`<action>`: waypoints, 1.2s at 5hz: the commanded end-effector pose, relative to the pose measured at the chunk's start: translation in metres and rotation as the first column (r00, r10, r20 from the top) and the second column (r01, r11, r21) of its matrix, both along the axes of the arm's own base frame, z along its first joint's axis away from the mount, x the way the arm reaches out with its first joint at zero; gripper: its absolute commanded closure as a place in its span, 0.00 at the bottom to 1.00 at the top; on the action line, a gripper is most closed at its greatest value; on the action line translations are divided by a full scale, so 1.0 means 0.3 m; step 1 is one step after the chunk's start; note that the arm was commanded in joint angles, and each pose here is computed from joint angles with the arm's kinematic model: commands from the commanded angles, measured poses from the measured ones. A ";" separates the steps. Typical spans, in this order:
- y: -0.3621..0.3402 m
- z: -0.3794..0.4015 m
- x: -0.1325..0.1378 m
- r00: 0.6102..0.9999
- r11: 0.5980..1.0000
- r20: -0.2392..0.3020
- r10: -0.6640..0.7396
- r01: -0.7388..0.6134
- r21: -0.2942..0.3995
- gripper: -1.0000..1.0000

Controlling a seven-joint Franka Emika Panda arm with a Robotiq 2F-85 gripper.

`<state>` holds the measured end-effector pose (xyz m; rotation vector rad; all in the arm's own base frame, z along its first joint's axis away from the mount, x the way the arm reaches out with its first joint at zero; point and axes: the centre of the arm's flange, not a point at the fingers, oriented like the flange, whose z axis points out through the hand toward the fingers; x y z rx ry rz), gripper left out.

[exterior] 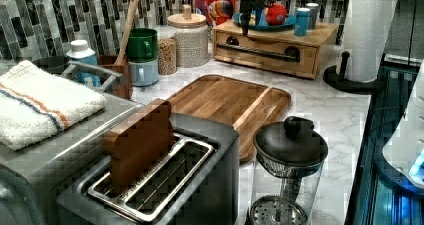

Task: Open the drawer.

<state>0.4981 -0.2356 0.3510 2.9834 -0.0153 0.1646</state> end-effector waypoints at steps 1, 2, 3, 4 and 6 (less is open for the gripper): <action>0.041 -0.158 -0.041 0.998 0.998 0.036 0.060 -0.059 -0.008 0.00; 0.016 -0.215 -0.061 0.996 0.999 0.065 0.054 -0.054 -0.004 0.00; 0.020 -0.259 -0.073 0.995 1.000 0.092 0.028 -0.028 -0.009 0.00; 0.027 -0.272 -0.067 0.994 1.000 0.111 0.019 -0.017 -0.026 0.00; 0.095 -0.252 -0.040 0.997 1.000 0.078 -0.001 0.002 -0.010 0.00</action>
